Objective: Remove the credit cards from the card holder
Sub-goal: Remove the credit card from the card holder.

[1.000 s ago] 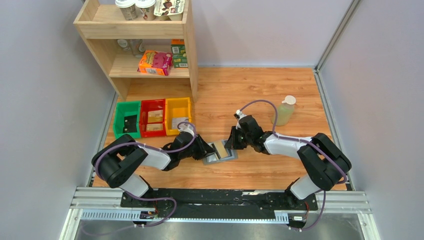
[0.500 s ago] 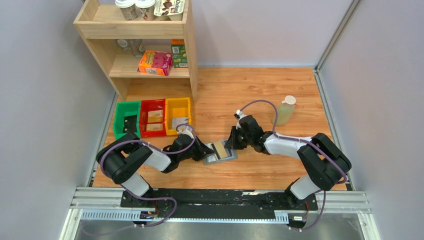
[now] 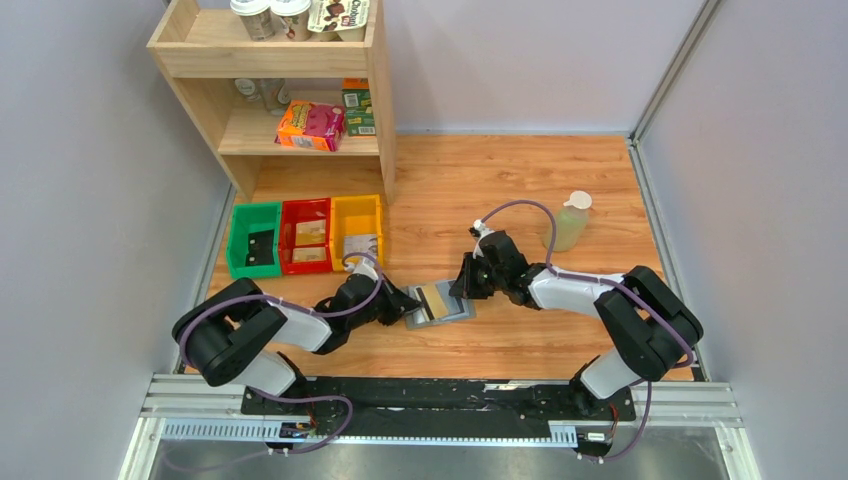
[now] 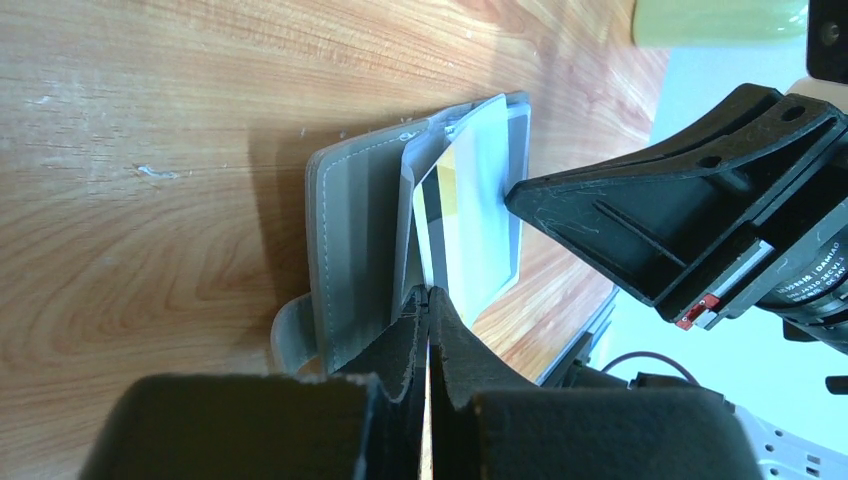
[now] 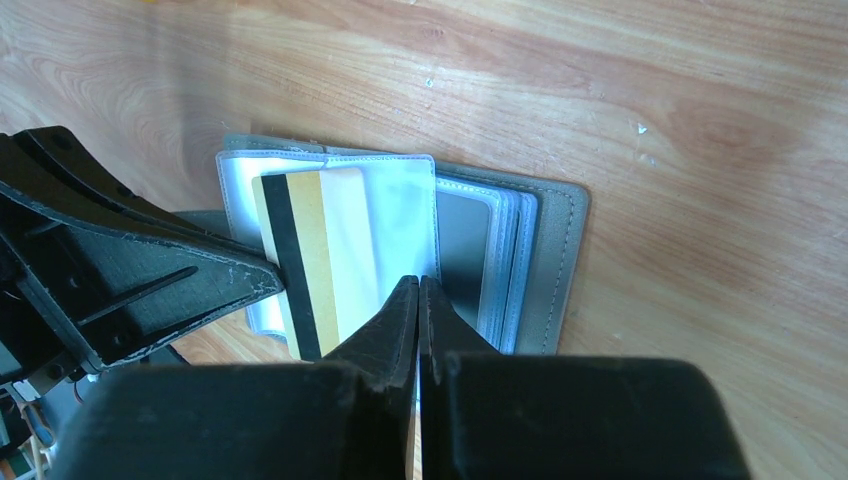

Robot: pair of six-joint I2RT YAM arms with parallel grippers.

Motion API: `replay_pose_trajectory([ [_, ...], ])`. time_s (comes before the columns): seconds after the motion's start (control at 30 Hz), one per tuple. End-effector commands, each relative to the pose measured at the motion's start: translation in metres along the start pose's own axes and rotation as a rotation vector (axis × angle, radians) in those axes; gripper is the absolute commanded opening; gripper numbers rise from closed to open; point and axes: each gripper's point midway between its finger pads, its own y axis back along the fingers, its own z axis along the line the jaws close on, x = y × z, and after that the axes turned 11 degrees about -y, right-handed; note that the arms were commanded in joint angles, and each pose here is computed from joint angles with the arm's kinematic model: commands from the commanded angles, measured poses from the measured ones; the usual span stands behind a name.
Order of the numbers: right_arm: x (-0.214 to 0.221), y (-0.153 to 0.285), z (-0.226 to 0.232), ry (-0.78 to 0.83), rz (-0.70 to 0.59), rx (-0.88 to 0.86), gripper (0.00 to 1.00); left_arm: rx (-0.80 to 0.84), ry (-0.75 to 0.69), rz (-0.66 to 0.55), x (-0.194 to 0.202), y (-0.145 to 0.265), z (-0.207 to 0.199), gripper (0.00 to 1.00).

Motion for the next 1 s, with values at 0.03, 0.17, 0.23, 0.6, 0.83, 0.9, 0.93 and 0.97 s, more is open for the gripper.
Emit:
replay_pose_trajectory([
  [0.03, 0.022, 0.000, -0.039, -0.016, 0.059, 0.131, 0.00, -0.015, -0.026, -0.013, -0.004, -0.001, 0.001, 0.01],
  [0.17, 0.021, 0.001, -0.037, -0.016, 0.058, 0.126, 0.00, -0.017, -0.015, 0.003, -0.001, -0.005, 0.003, 0.16],
  [0.23, 0.021, 0.001, -0.036, -0.017, 0.058, 0.124, 0.00, -0.029, 0.008, 0.006, 0.002, -0.007, 0.008, 0.27],
  [0.6, 0.021, 0.002, -0.036, -0.018, 0.058, 0.121, 0.00, -0.019, 0.025, -0.002, 0.002, -0.012, 0.010, 0.29],
  [0.83, 0.022, 0.003, -0.038, -0.019, 0.058, 0.128, 0.00, 0.003, 0.027, -0.054, -0.007, -0.007, 0.005, 0.00],
  [0.9, 0.022, 0.003, -0.039, -0.019, 0.057, 0.131, 0.00, 0.014, 0.024, -0.072, -0.011, -0.003, 0.001, 0.00],
  [0.93, 0.023, 0.003, -0.039, -0.018, 0.058, 0.130, 0.00, 0.004, 0.019, -0.074, -0.011, -0.001, 0.004, 0.00],
  [0.97, 0.022, 0.002, -0.040, -0.017, 0.055, 0.135, 0.00, 0.018, 0.014, -0.083, -0.014, 0.002, -0.001, 0.00],
])
